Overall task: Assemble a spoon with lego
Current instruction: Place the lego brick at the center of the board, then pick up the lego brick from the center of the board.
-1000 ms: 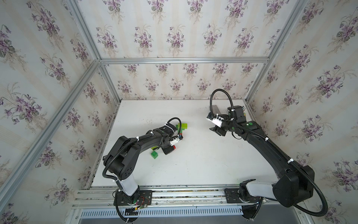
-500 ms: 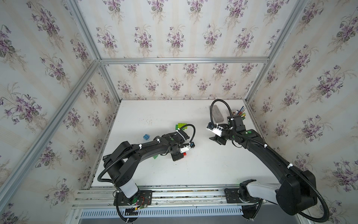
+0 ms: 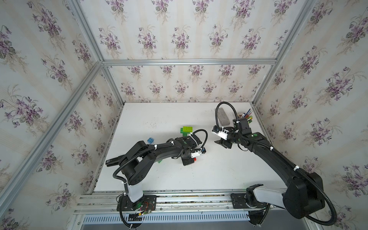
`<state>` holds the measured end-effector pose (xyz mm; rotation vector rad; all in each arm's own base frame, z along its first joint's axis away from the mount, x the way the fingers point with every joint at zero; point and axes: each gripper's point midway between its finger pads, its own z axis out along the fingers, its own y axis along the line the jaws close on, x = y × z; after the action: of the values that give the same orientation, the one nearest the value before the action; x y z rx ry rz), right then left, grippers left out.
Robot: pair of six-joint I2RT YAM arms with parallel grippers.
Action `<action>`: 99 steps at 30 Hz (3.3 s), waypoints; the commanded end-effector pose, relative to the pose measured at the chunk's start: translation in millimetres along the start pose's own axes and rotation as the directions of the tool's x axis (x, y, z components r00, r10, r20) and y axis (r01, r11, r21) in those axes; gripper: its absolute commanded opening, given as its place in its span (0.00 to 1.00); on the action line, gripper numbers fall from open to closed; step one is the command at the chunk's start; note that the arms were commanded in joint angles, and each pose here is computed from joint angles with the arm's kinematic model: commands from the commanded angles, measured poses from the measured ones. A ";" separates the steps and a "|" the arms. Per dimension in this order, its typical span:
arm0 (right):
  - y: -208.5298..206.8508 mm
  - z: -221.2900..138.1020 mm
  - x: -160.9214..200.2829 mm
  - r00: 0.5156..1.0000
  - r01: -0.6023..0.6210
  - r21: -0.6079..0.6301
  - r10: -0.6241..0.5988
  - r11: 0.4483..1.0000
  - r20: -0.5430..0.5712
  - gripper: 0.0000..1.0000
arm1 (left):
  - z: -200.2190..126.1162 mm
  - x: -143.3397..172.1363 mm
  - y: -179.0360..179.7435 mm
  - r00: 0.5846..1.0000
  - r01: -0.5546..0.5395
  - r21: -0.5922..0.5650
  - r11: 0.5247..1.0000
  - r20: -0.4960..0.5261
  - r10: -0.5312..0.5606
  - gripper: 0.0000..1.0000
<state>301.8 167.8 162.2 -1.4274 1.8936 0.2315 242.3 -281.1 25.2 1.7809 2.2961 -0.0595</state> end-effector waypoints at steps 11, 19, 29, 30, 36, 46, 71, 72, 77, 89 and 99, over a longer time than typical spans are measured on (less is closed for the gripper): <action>20.3 1.4 -11.9 0.995 0.042 -0.070 -0.036 0.997 0.093 0.59 | -31.0 -4.7 9.6 0.995 0.042 -0.005 0.999 0.091 -0.041 0.48; 72.3 33.6 -25.0 0.985 0.139 -0.203 -0.114 0.969 0.129 0.59 | -99.0 41.6 44.3 0.937 0.254 -0.067 0.965 0.266 -0.228 0.49; 159.4 97.1 -48.7 0.961 0.273 -0.419 -0.232 0.866 0.147 0.57 | -143.1 127.6 84.0 0.740 0.625 -0.128 0.770 0.411 -0.533 0.53; 162.7 101.0 -48.2 0.961 0.275 -0.428 -0.235 0.861 0.145 0.57 | -144.6 130.7 84.6 0.734 0.633 -0.132 0.763 0.416 -0.537 0.53; 167.8 121.5 -45.7 0.959 0.283 -0.446 -0.246 0.849 0.139 0.56 | -144.4 138.1 83.7 0.711 0.658 -0.119 0.743 0.423 -0.562 0.54; 169.7 137.9 -37.9 0.960 0.279 -0.457 -0.254 0.844 0.118 0.56 | -138.5 139.7 82.1 0.710 0.663 -0.108 0.741 0.408 -0.575 0.53; 166.2 151.9 -31.7 0.967 0.231 -0.497 -0.253 0.837 0.023 0.31 | -132.4 138.1 81.5 0.709 0.664 -0.089 0.743 0.391 -0.587 0.53; 163.6 149.9 -35.1 0.969 0.227 -0.489 -0.247 0.842 0.025 0.31 | -133.1 136.8 81.7 0.707 0.664 -0.084 0.743 0.396 -0.587 0.53; 139.4 123.3 -68.4 0.976 0.216 -0.437 -0.204 0.873 0.076 0.29 | -134.9 121.5 84.9 0.670 0.671 -0.021 0.741 0.447 -0.593 0.54; 26.0 86.8 -141.5 0.974 0.222 -0.274 -0.200 0.936 0.104 0.29 | -126.6 73.2 106.8 0.623 0.580 0.089 0.810 0.592 -0.511 0.53; 0.0 118.3 -165.0 0.981 0.196 -0.308 -0.190 0.931 0.049 0.29 | -122.4 47.7 123.8 0.609 0.514 0.124 0.849 0.644 -0.463 0.52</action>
<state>378.5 359.4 194.7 -1.7582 1.6971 0.4396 322.0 -173.9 135.4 0.7810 2.1781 -0.5649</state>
